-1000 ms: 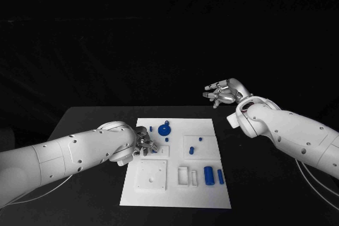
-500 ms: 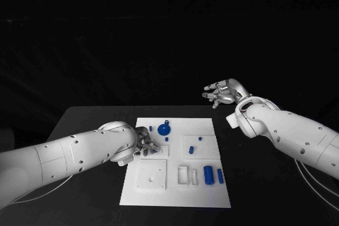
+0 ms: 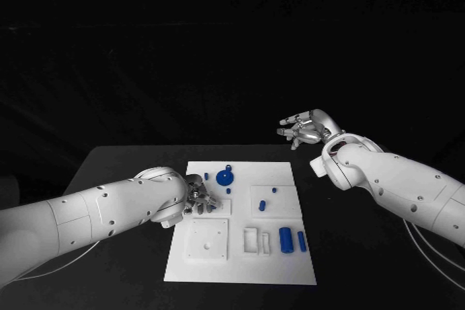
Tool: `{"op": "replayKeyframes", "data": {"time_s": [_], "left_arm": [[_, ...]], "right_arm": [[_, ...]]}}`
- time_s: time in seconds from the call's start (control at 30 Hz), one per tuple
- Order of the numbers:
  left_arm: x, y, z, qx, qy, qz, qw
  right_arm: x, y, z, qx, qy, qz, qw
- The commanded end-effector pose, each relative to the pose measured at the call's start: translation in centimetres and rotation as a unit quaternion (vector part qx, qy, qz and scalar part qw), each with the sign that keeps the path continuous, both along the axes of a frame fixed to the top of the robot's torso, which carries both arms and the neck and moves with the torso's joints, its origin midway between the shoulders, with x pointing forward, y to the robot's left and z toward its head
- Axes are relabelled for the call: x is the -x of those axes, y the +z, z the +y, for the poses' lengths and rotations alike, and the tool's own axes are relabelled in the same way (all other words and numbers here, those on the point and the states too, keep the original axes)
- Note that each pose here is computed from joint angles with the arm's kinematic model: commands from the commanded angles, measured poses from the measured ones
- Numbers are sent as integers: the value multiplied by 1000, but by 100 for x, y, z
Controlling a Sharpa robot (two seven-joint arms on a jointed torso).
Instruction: Assemble the parts on the task board
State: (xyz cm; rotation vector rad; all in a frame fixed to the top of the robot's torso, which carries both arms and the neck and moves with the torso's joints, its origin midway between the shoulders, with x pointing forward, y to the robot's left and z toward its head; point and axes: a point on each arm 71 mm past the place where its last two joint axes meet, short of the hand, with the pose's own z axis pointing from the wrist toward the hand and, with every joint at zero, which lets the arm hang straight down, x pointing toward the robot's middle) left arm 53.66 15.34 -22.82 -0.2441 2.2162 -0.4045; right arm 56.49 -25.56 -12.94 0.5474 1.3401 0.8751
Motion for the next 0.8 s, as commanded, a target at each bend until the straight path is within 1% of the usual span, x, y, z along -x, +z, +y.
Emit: {"op": "replayKeyframes", "data": {"time_s": [0.03,0.43,0.63,0.73,0.8], "left_arm": [[4,-26,23,-7,5,0,1000],[1,-30,75,-7,7,3,1000],[20,-33,128,5,9,14,1000],[34,-17,142,24,15,26,999],[27,26,142,35,20,30,999]], "right_arm": [[2,-8,12,5,7,1,1000],[5,-26,2,5,6,3,1000],[8,-32,-13,5,5,4,1000],[8,-33,-23,5,4,4,1000],[7,-35,-27,5,3,5,1000]]}}
